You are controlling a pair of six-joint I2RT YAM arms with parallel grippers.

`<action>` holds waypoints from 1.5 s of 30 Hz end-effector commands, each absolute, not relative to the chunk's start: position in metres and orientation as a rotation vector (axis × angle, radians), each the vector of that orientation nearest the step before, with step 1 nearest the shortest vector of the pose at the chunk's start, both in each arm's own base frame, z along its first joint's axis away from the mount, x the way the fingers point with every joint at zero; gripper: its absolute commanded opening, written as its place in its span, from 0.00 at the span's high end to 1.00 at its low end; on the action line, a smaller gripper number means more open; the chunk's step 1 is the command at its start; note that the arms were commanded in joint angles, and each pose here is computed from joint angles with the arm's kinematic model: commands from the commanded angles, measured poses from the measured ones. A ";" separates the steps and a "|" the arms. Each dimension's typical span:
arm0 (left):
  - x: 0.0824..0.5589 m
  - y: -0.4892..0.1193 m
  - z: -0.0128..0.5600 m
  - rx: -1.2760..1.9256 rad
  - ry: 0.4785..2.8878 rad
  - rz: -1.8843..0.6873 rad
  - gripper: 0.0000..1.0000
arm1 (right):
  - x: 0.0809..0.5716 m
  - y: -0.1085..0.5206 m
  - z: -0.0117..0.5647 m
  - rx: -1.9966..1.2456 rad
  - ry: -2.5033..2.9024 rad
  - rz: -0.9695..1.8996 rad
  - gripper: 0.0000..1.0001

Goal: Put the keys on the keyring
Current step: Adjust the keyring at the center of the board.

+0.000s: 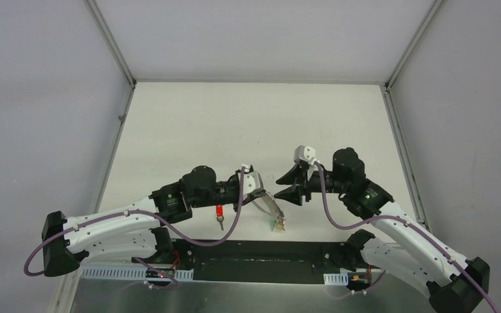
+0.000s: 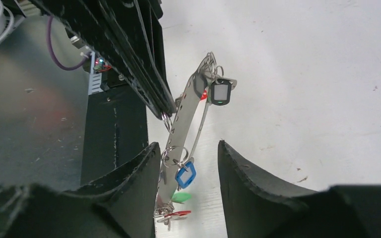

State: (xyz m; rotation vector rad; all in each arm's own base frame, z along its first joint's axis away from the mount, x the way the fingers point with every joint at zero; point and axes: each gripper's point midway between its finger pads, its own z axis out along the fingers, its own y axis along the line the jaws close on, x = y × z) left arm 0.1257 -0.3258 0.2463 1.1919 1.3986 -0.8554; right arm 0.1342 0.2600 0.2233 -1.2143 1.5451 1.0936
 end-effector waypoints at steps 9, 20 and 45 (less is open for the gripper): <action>0.111 -0.319 0.338 0.955 1.048 -1.012 1.00 | 0.126 0.265 0.283 -1.083 1.185 1.223 0.66; 0.109 -0.321 0.346 0.947 1.017 -1.031 1.00 | 0.115 0.265 0.290 -1.118 1.097 1.263 0.71; 0.105 -0.321 0.356 0.943 0.975 -1.051 1.00 | 0.118 0.273 0.285 -1.136 1.094 1.301 1.00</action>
